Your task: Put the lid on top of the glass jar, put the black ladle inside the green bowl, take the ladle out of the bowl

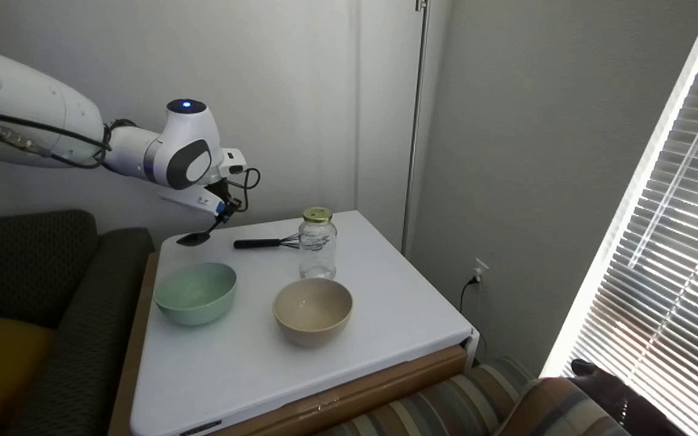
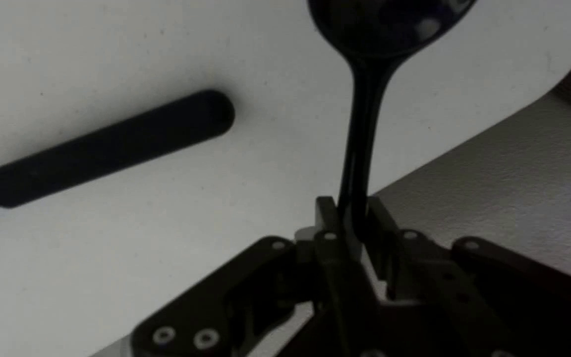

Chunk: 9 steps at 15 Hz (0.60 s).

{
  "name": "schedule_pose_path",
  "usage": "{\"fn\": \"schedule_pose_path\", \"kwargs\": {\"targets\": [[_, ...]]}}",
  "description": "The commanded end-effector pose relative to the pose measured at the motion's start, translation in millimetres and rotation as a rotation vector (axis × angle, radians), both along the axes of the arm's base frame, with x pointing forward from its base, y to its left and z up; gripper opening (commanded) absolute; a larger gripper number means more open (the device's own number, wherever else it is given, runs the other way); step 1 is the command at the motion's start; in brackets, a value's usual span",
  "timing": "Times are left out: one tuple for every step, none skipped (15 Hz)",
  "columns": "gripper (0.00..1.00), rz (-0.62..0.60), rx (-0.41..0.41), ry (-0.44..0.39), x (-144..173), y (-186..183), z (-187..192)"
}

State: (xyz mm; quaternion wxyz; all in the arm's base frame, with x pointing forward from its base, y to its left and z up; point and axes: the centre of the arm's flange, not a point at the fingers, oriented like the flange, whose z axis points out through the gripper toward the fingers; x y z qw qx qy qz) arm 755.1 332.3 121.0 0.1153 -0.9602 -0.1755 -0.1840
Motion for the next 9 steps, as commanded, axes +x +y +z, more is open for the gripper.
{"fn": "schedule_pose_path", "kwargs": {"targets": [[0.04,0.032,0.001,-0.019,4,-18,37],[0.04,0.03,-0.007,-0.027,5,-23,49],[0.04,0.024,-0.016,-0.032,5,-29,62],[0.04,0.017,-0.026,-0.043,5,-34,72],[0.04,0.013,-0.043,-0.047,5,-39,86],[0.04,0.013,-0.057,-0.054,5,-44,97],[0.04,0.006,-0.079,-0.044,4,-50,108],[0.04,0.005,-0.099,-0.04,3,-55,118],[0.04,0.003,-0.13,-0.022,0,-61,127]]}}
